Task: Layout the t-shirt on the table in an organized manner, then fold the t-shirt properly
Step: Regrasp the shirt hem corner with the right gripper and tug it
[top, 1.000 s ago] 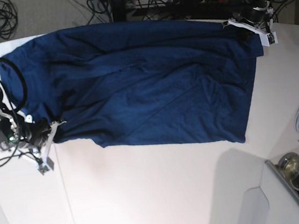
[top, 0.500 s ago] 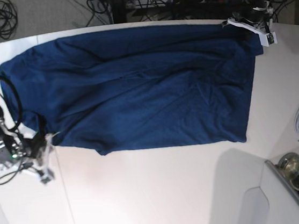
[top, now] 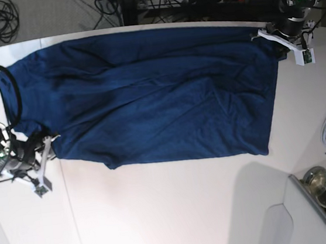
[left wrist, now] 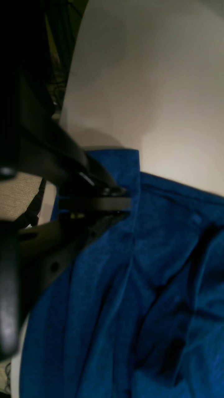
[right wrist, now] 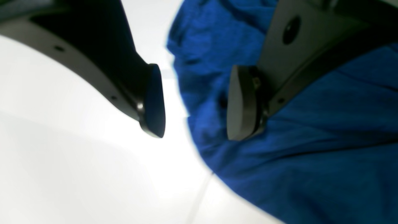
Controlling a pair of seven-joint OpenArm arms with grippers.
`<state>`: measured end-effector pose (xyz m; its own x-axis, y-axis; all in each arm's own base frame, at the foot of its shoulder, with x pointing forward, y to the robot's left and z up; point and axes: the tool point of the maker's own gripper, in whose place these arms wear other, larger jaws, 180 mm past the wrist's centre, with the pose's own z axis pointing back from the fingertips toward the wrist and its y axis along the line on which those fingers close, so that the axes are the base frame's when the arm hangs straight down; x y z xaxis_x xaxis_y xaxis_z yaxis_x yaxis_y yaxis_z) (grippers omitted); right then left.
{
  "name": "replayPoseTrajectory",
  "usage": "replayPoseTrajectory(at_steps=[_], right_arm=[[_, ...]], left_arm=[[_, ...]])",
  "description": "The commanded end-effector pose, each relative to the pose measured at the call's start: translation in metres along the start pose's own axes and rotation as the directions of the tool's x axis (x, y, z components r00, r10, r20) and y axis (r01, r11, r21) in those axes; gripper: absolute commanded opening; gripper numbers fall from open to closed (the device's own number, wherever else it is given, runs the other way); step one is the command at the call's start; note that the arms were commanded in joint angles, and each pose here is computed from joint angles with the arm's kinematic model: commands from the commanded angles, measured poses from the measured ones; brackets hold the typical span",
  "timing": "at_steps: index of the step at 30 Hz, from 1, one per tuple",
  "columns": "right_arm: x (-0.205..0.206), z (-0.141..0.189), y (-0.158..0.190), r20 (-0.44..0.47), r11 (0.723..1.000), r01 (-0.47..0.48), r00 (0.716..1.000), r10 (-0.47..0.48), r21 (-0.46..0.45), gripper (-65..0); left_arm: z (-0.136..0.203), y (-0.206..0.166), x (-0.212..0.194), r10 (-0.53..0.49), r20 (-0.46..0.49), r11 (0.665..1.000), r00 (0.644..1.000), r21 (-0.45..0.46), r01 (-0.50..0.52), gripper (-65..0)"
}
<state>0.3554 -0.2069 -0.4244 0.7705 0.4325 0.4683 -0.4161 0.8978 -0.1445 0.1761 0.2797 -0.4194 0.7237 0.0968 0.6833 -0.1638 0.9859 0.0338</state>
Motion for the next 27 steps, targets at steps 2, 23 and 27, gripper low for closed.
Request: replayPoseTrajectory(at_steps=[2, 23, 27], right_arm=[[0.005, 0.003, -0.016, 0.014, 1.0, 0.012, 1.0, -0.011, -0.027, -35.7], [-0.011, -0.017, -0.057, -0.037, 0.99, 0.122, 0.991, -0.125, -0.071, -62.1], [-0.012, -0.024, -0.077, -0.036, 0.981, 0.166, 0.985, -0.17, -0.097, -62.1]], left_arm=[[-0.007, 0.002, 0.009, 0.015, 0.027, 1.0, 1.0, 0.002, -0.015, -65.0], [-0.036, -0.003, -0.026, 0.112, -0.033, 0.993, 0.993, -0.029, -0.113, -65.0], [-0.037, -0.001, -0.039, 0.123, -0.055, 0.992, 0.991, -0.028, -0.124, -65.0]])
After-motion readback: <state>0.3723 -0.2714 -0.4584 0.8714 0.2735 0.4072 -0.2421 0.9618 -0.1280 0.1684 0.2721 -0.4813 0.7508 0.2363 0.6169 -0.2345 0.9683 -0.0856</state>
